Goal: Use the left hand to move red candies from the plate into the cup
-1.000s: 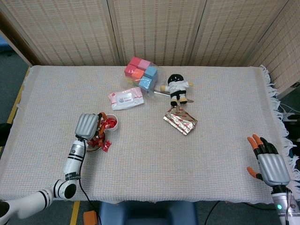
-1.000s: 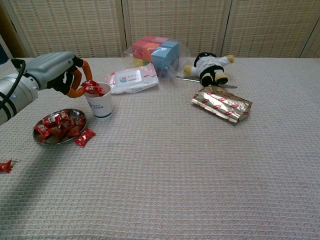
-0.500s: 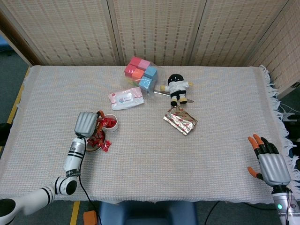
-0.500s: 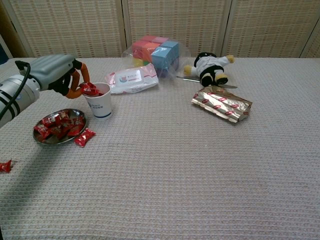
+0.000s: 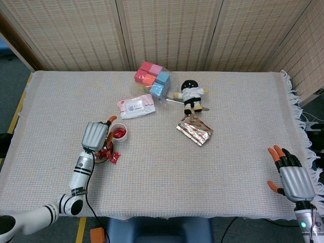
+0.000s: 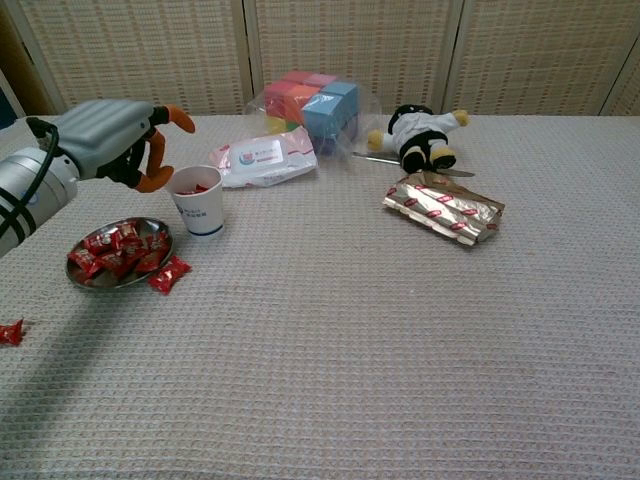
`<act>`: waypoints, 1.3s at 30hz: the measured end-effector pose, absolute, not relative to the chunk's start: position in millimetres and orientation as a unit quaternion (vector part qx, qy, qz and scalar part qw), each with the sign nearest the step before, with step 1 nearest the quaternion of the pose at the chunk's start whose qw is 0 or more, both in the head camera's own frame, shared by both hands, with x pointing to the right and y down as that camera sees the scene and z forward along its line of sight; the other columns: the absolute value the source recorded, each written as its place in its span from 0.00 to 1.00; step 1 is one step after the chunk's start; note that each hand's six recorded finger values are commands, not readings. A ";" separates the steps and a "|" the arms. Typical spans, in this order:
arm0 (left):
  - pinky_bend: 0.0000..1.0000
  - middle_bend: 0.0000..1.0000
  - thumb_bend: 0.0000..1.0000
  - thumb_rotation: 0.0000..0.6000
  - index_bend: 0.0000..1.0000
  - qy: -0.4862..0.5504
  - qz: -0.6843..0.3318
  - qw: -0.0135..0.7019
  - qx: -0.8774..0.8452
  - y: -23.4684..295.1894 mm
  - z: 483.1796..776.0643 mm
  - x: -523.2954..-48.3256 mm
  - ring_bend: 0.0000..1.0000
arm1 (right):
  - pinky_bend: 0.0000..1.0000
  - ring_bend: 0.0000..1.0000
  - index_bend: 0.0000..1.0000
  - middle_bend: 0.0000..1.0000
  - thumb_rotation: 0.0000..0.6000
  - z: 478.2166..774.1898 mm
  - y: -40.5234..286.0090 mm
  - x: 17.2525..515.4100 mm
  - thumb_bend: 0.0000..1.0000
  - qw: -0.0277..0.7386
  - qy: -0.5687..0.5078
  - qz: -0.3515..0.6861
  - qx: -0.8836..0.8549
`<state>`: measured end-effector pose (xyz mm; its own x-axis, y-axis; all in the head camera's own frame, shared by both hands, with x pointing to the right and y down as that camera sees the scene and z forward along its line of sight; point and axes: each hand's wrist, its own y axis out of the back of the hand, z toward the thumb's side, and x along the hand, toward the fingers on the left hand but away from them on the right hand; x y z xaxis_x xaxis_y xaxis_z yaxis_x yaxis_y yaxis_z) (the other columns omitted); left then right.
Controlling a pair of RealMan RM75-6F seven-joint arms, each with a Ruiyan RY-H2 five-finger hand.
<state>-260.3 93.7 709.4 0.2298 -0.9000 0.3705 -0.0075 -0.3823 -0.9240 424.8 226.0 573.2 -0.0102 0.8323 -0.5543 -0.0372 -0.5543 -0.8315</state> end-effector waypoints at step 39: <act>1.00 0.49 0.42 1.00 0.44 0.210 -0.621 0.432 -0.619 277.9 706.2 -393.0 0.64 | 0.14 0.00 0.00 0.00 1.00 570.9 234.1 413.9 0.14 0.350 -0.310 0.618 -0.632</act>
<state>-393.0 277.9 706.2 0.1412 -0.7969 0.5873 0.2764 -0.5380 -0.7964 413.9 234.1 570.9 0.0439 0.8248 -0.5637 -0.0410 -0.5623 -0.8259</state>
